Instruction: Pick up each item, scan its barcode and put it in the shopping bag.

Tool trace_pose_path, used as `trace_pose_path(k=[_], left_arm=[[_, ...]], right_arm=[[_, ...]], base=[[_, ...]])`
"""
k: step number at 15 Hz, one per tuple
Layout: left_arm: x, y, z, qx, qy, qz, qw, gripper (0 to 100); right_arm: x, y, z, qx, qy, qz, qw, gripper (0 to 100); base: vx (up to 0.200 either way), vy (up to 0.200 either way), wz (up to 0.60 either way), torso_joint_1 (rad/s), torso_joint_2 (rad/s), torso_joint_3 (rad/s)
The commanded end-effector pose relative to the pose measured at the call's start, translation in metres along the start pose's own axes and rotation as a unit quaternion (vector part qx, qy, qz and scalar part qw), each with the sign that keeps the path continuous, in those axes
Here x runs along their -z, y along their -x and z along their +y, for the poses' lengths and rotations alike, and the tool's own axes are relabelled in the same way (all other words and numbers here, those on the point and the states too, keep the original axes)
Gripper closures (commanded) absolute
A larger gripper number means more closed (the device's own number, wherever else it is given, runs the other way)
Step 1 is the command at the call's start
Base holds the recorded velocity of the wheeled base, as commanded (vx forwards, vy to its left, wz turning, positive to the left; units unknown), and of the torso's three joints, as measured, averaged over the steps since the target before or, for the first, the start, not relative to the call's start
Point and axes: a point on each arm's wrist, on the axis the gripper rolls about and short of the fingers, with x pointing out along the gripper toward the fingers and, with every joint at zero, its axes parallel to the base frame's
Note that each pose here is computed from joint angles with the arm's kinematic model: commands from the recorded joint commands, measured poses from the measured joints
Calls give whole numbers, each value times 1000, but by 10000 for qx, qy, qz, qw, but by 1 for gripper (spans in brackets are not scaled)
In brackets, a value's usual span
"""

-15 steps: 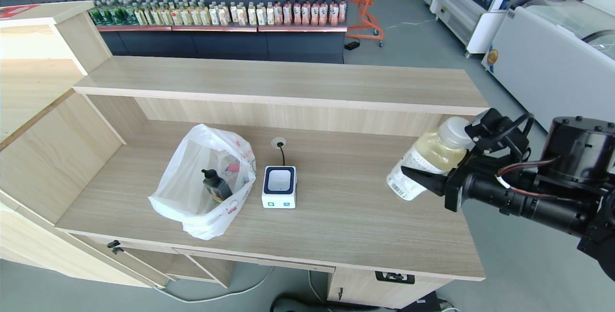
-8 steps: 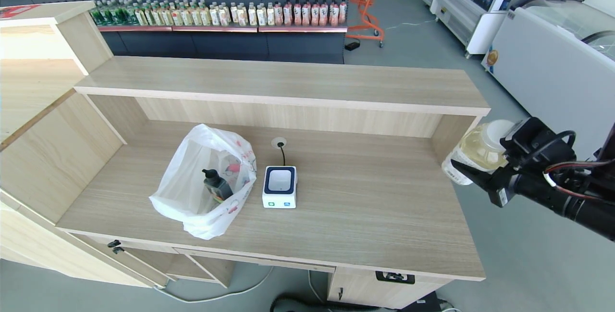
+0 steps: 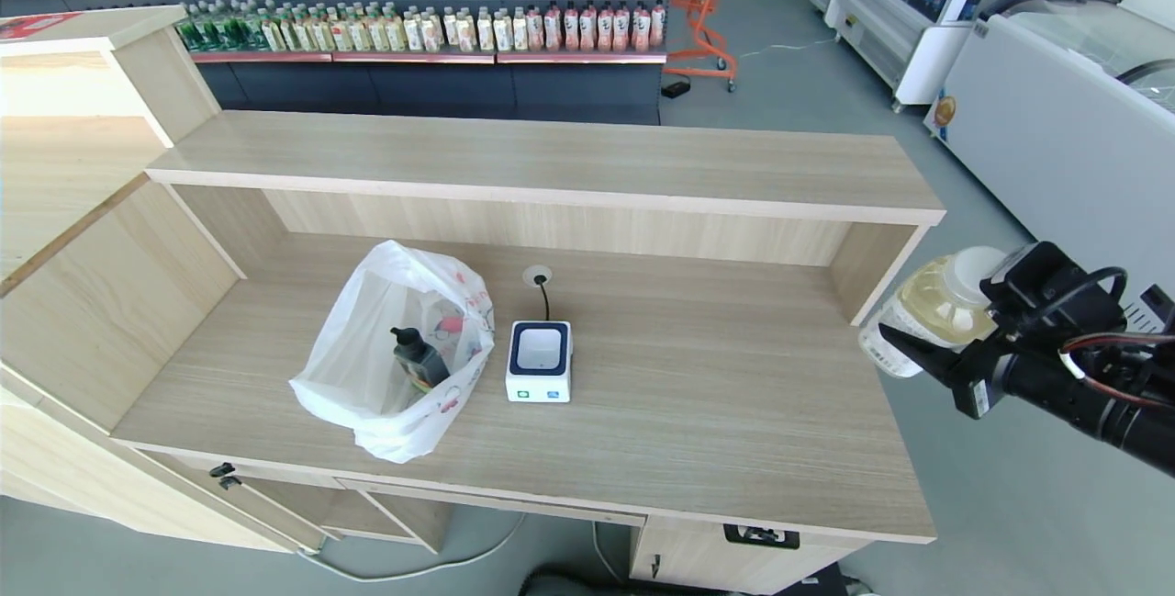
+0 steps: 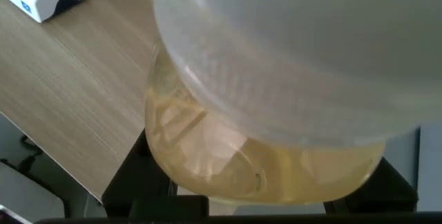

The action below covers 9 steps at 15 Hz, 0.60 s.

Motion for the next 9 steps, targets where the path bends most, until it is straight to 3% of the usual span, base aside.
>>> trace_pose_path(k=[1, 9], left_arm=[[0, 0, 0, 2, 2, 6, 10000, 0], [0, 0, 0, 2, -5, 6, 10000, 0]], right_arm=[[1, -1, 1, -30, -74, 26, 10000, 100], [13, 5, 11, -196, -537, 265, 9980, 100]], base=[[0, 200, 0, 7, 2, 2], [0, 200, 0, 1, 2, 4]])
